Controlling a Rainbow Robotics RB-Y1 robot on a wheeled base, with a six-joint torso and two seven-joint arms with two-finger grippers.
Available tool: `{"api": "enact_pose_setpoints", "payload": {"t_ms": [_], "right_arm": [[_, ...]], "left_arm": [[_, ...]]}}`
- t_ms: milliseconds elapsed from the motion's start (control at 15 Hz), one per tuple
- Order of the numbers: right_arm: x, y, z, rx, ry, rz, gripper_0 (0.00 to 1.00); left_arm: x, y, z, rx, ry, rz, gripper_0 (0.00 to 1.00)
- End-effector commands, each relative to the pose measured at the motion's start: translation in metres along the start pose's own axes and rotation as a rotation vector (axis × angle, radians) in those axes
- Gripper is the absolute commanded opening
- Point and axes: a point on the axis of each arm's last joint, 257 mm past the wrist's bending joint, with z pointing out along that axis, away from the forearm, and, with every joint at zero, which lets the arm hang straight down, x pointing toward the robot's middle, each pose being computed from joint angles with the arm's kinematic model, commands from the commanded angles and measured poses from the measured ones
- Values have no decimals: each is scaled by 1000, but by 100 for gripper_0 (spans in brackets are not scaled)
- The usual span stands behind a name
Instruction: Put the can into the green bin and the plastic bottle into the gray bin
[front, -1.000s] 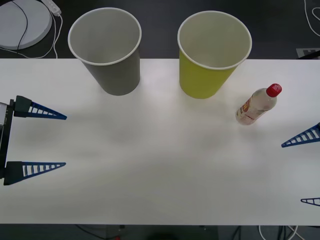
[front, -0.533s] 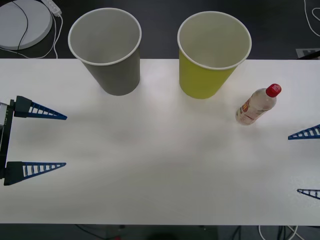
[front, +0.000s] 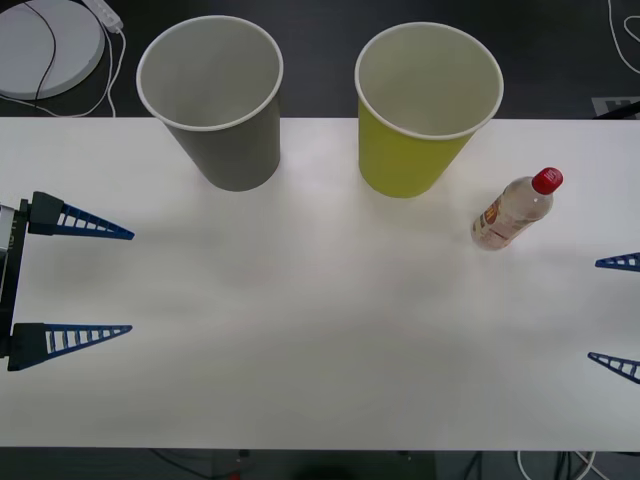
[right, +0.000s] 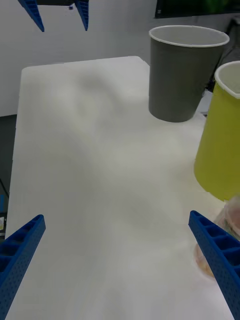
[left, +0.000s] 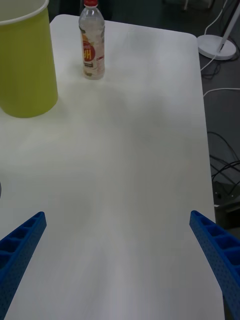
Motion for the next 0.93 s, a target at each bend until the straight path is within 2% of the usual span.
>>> {"api": "enact_pose_setpoints", "payload": {"t_ms": [67,333,533,800,933], "right_arm": [[23,-2,-10,56,13,36,100],[53,-17,-25,146,48,72,100],[70,-33,-28,247,70,91,100],[84,-50,-24,370,72,139,100],[90,-54,-18,410,63,173,100]], "left_arm": [[0,0,0,0,0,0,100],[0,0,0,0,0,0,100],[0,0,0,0,0,0,100],[0,0,0,0,0,0,100],[0,0,0,0,0,0,100]]}}
